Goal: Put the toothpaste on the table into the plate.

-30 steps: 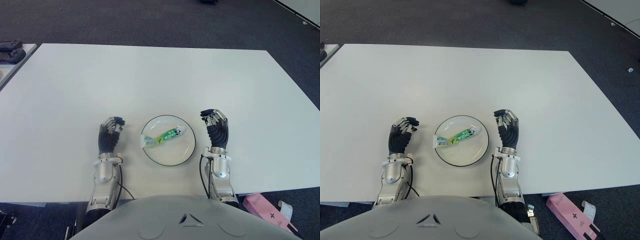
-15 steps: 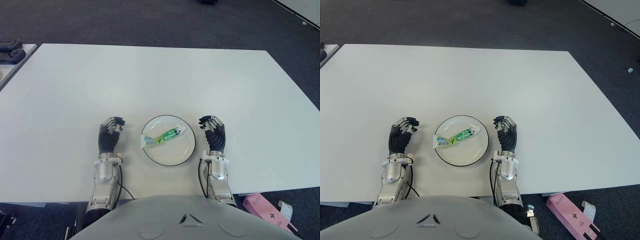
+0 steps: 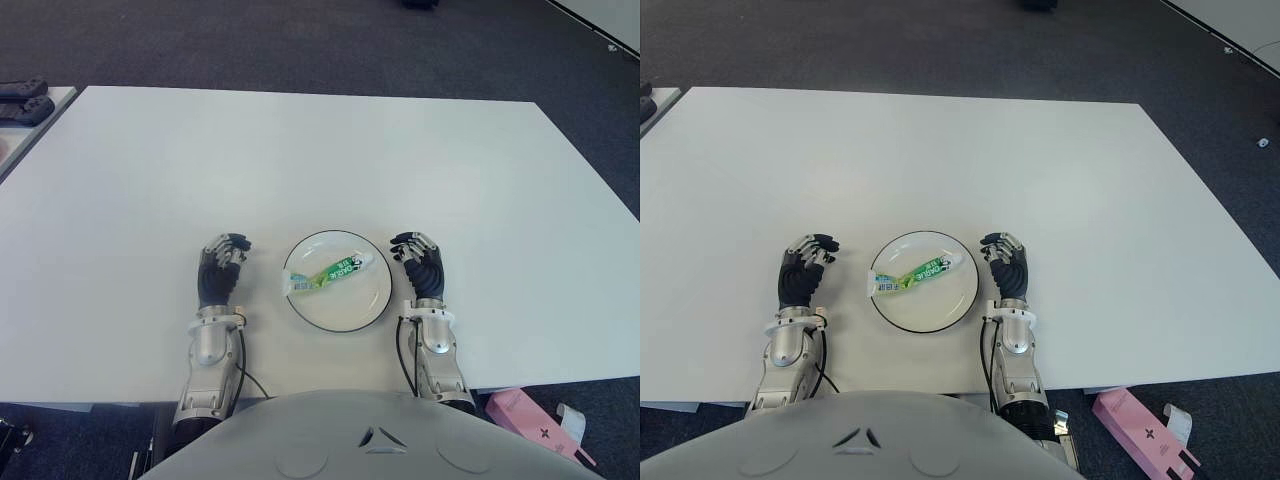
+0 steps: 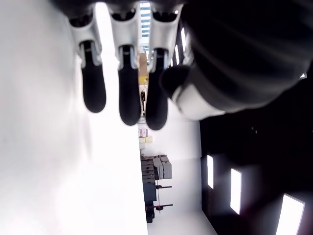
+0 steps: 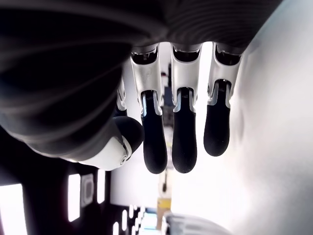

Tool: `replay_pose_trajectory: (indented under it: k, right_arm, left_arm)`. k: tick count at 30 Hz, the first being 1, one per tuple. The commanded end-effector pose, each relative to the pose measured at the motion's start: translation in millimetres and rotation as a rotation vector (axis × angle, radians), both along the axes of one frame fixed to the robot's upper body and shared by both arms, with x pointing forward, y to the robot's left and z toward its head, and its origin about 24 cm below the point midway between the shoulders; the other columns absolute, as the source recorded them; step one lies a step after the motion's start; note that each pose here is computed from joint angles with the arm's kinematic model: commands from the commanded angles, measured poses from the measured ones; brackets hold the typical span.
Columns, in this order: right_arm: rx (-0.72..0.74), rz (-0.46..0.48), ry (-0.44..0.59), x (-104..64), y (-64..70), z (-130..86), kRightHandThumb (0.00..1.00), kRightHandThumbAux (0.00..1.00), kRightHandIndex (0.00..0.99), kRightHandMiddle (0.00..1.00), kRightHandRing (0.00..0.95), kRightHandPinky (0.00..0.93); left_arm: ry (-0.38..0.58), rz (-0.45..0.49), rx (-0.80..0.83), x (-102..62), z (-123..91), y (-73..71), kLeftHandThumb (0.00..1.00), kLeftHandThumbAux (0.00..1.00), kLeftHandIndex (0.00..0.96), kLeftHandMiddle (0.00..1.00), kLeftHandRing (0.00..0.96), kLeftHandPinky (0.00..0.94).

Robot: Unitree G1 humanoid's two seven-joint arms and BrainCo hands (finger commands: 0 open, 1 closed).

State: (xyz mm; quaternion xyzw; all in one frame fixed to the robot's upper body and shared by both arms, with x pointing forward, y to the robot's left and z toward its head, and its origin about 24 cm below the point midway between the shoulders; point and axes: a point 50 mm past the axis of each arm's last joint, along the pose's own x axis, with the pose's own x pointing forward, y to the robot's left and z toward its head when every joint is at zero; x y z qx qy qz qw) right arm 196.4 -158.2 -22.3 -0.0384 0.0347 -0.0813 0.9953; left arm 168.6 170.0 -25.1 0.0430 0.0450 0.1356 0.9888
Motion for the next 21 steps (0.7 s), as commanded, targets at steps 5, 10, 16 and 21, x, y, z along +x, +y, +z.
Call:
replay_pose_trajectory:
  k: [5,10,16,21]
  right_arm:
    - [-0.034,0.051,0.129,-12.3,-4.2,-12,0.712,0.732,0.426,0.491,0.501,0.515]
    - [-0.048,0.062,0.155,-13.6,-5.8,-10,0.712,0.732,0.426,0.487,0.505,0.523]
    - [-0.053,0.066,0.157,-15.2,-6.8,-6,0.71,0.734,0.426,0.482,0.504,0.52]
    - [-0.054,0.061,0.166,-17.0,-7.0,-3,0.707,0.734,0.425,0.477,0.503,0.516]
  left_arm:
    - [0.058,0.012,0.001,-5.6,-9,0.2,0.721,0.721,0.428,0.47,0.45,0.448]
    - [0.055,0.012,-0.001,-5.8,-9,0.0,0.722,0.721,0.428,0.471,0.449,0.45]
    - [0.056,0.015,-0.004,-5.8,-9,-0.3,0.722,0.721,0.429,0.472,0.45,0.45]
    - [0.058,0.013,0.001,-5.8,-9,-0.6,0.722,0.721,0.429,0.472,0.452,0.451]
